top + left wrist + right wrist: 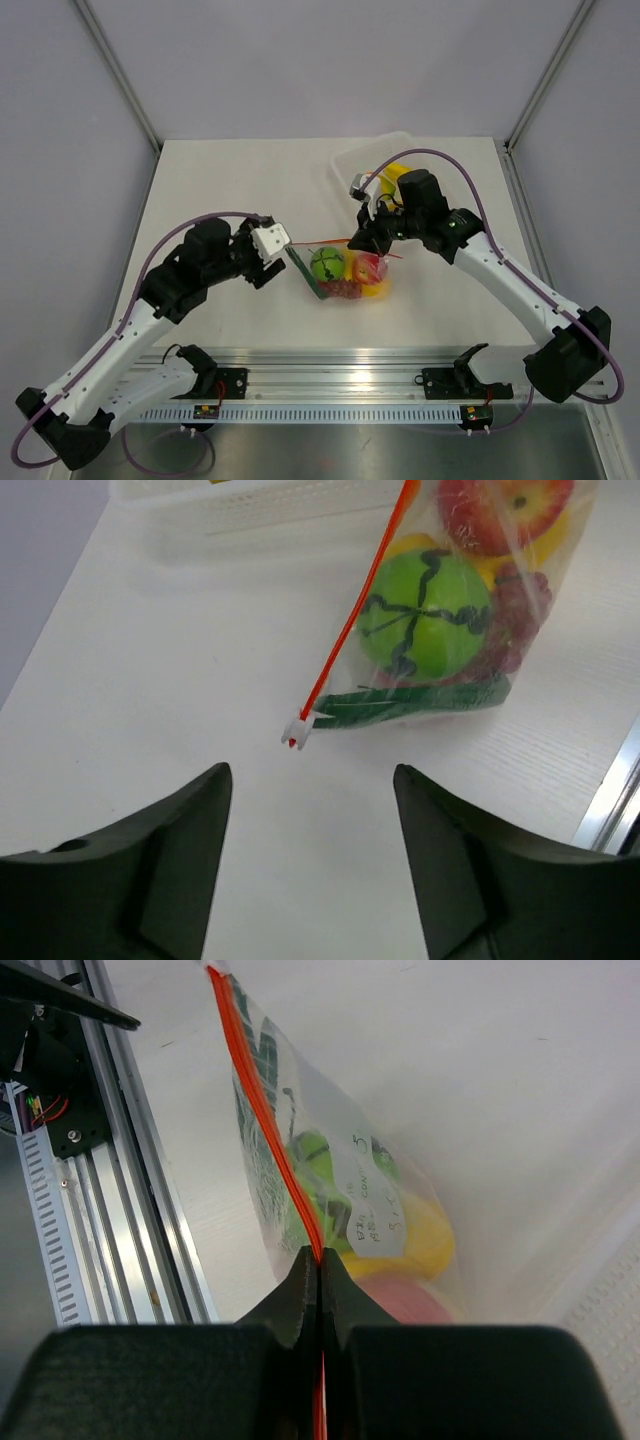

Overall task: Place the food in the zip-top bag and seal the zipper
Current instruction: Adjust the zipper food storage bag at the center of the board, then place the zipper food storage bag at the center of the board.

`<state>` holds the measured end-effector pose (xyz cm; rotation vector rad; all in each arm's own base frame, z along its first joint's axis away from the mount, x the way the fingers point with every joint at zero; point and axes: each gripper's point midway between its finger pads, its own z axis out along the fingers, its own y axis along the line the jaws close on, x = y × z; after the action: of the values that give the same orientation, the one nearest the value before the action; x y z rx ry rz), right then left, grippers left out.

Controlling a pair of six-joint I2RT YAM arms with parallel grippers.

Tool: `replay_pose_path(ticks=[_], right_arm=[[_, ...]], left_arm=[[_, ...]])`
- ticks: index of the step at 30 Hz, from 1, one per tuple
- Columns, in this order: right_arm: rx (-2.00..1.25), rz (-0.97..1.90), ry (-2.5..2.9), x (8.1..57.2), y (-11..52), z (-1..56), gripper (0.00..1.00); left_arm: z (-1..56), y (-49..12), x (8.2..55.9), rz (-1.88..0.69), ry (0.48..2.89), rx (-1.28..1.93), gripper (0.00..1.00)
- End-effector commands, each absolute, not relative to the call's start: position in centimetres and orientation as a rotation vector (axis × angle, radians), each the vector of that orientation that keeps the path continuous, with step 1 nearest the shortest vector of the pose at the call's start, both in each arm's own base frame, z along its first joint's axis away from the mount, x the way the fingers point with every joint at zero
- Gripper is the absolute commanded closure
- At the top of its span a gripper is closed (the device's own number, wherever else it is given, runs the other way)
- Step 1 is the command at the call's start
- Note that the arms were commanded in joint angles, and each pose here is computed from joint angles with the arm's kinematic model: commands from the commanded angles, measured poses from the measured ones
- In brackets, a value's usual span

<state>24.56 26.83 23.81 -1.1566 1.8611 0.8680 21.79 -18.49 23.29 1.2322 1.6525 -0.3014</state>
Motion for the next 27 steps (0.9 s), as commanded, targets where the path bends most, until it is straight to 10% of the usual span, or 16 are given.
replay_pose_path(ticks=[1, 17, 18, 19, 22, 27], right_arm=[[-1.12, 0.867, 1.764, 26.4, 28.5, 27.1, 1.0], [-1.108, 0.722, 1.602, 33.9, 38.6, 32.1, 0.98], [-1.153, 0.747, 1.62, 33.3, 39.6, 31.0, 0.85], [-1.177, 0.77, 1.626, 32.4, 40.5, 30.5, 0.44], [-1.111, 0.772, 1.718, 32.3, 40.7, 29.3, 0.1], [-0.662, 0.41, 1.862, 36.7, 34.2, 30.4, 0.0]], left_arm=[[29.8, -17.8, 23.5, -0.334, 1.658, 0.947, 0.27], [44.5, -7.3, 25.3, -0.123, 1.678, 0.072, 0.01], [44.9, -7.3, 24.9, -0.151, 1.662, 0.059, 0.01], [44.9, -7.7, 24.8, -0.174, 1.658, 0.069, 0.01], [44.8, -8.6, 24.4, -0.233, 1.656, 0.095, 0.01], [42.4, -9.8, 25.0, -0.266, 1.757, 0.091, 0.01]])
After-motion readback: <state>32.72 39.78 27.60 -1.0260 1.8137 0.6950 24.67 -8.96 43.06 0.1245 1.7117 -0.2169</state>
